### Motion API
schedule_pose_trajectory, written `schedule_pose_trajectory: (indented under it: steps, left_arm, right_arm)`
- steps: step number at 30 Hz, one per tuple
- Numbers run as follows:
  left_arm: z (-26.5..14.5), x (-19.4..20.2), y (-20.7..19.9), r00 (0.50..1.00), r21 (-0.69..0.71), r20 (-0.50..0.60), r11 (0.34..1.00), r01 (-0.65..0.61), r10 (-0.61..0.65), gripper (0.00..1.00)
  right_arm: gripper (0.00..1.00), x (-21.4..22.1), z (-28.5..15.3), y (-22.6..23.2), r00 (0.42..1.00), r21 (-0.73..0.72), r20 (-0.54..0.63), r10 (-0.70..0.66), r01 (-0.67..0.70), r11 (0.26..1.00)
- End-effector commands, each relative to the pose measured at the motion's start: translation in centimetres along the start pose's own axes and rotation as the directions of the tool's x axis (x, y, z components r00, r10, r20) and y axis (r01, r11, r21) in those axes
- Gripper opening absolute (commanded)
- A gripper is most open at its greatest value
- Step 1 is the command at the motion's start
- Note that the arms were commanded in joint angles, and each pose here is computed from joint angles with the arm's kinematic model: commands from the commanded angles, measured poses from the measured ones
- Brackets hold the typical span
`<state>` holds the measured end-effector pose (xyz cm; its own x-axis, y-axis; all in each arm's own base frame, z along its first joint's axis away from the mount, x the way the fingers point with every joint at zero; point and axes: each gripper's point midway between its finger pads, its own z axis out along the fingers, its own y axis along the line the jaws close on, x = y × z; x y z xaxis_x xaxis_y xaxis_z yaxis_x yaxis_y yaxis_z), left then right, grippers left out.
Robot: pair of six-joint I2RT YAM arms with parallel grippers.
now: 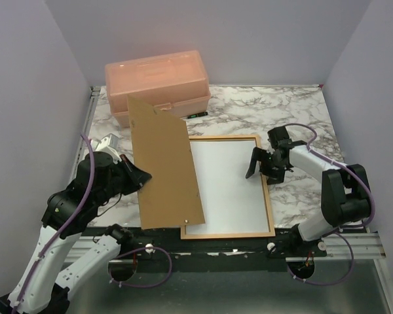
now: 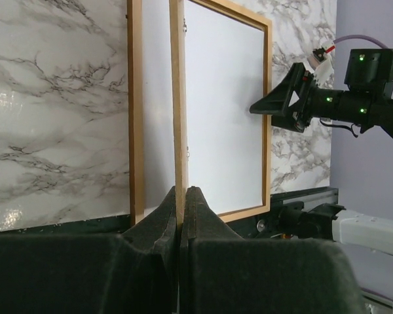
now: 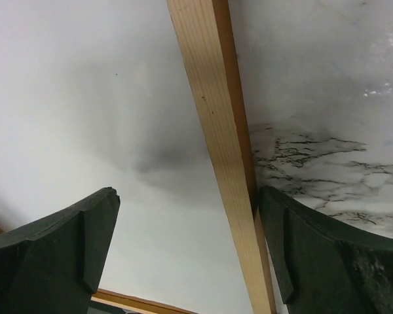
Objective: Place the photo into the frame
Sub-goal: Move the photo frame to the center of the board.
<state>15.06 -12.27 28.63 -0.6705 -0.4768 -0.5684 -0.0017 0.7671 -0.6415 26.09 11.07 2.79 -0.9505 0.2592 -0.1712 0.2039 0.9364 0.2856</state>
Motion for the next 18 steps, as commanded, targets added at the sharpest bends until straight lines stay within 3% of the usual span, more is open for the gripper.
schedule_pose_trajectory:
  steps: [1,18]
  left_arm:
    - [0.1,-1.3,-2.6,0.999,0.13,0.05,0.992,-0.012,0.006,0.0]
    - [2.4,-0.1,-2.1,1.0,0.214,-0.022,0.977,0.0,0.005,0.0]
  right_arm:
    - [0.95,1.1,0.6,1.8,0.999,-0.112,-0.051,-0.001,-0.005,0.994]
    - [0.94,1.6,1.1,5.7,0.996,-0.178,-0.062,-0.058,0.046,0.983]
